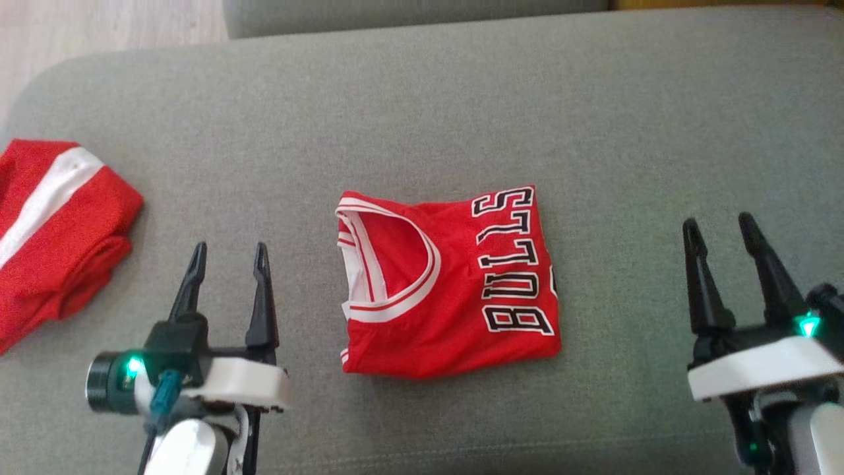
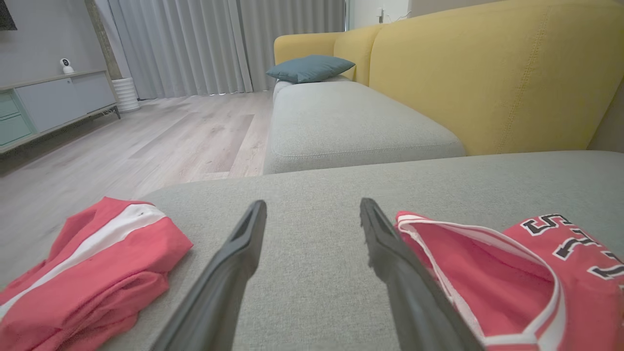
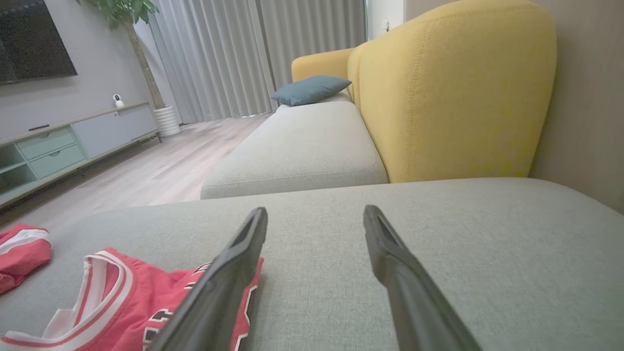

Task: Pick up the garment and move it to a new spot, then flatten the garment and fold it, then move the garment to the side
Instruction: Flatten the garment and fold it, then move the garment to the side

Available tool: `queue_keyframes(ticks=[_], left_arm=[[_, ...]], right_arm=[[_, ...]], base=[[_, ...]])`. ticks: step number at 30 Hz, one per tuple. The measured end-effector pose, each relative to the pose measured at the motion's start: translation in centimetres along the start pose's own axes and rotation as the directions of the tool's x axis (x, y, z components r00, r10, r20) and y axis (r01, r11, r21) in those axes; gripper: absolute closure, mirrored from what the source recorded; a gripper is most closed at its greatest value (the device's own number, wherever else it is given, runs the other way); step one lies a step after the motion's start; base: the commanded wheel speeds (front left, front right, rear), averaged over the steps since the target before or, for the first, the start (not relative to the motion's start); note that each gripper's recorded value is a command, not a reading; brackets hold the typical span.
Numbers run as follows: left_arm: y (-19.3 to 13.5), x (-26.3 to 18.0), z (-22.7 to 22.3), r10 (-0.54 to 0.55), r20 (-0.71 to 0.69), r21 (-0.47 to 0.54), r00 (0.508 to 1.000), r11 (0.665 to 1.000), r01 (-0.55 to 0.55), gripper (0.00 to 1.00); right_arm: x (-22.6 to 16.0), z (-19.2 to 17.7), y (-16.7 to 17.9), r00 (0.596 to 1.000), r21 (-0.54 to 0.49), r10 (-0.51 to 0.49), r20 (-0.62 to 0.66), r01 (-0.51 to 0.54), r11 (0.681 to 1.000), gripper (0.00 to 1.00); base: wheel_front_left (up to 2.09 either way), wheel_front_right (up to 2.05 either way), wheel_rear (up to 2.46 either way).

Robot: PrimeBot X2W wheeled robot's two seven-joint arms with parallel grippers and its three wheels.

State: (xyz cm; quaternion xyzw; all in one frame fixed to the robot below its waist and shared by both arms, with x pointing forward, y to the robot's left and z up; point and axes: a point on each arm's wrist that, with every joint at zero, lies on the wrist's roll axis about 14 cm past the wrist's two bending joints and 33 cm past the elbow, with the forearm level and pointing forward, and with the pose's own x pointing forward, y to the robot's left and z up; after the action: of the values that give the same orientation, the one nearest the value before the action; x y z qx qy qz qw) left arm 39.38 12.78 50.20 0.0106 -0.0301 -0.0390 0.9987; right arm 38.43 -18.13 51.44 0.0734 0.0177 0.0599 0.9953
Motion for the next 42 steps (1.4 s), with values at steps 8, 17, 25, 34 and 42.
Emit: queue_keyframes(ticks=[8, 17, 25, 34, 42], left_arm=[[0.5, -2.0, 0.4, 0.018, -0.009, 0.006, 1.000, 1.000, -0.018, 0.00], [0.8, -3.4, 0.3, 0.026, -0.023, 0.009, 0.999, 1.000, -0.025, 0.00], [0.8, -3.5, 0.4, 0.026, -0.025, 0.012, 0.999, 1.000, -0.026, 0.00], [1.0, -3.4, 0.1, 0.034, -0.036, 0.009, 0.999, 0.999, -0.034, 0.00], [1.1, -3.4, -0.3, 0.036, -0.049, 0.009, 0.998, 0.999, -0.036, 0.00]], right_arm=[[-2.4, -0.1, 0.4, 1.000, -0.008, -0.004, -0.027, 0.004, 1.000, 0.00], [-3.9, 0.1, 0.7, 0.999, -0.011, -0.011, -0.033, 0.011, 1.000, 0.00], [-3.9, 0.4, 0.9, 1.000, -0.004, -0.011, -0.021, 0.011, 1.000, 0.00], [-3.8, 0.2, 0.8, 1.000, -0.002, -0.014, -0.027, 0.014, 1.000, 0.00], [-3.5, -0.2, 0.9, 0.999, 0.000, -0.011, -0.041, 0.011, 1.000, 0.00]], base=[[0.00, 0.00, 0.00], [0.00, 0.00, 0.00], [0.00, 0.00, 0.00], [0.00, 0.00, 0.00], [0.00, 0.00, 0.00]])
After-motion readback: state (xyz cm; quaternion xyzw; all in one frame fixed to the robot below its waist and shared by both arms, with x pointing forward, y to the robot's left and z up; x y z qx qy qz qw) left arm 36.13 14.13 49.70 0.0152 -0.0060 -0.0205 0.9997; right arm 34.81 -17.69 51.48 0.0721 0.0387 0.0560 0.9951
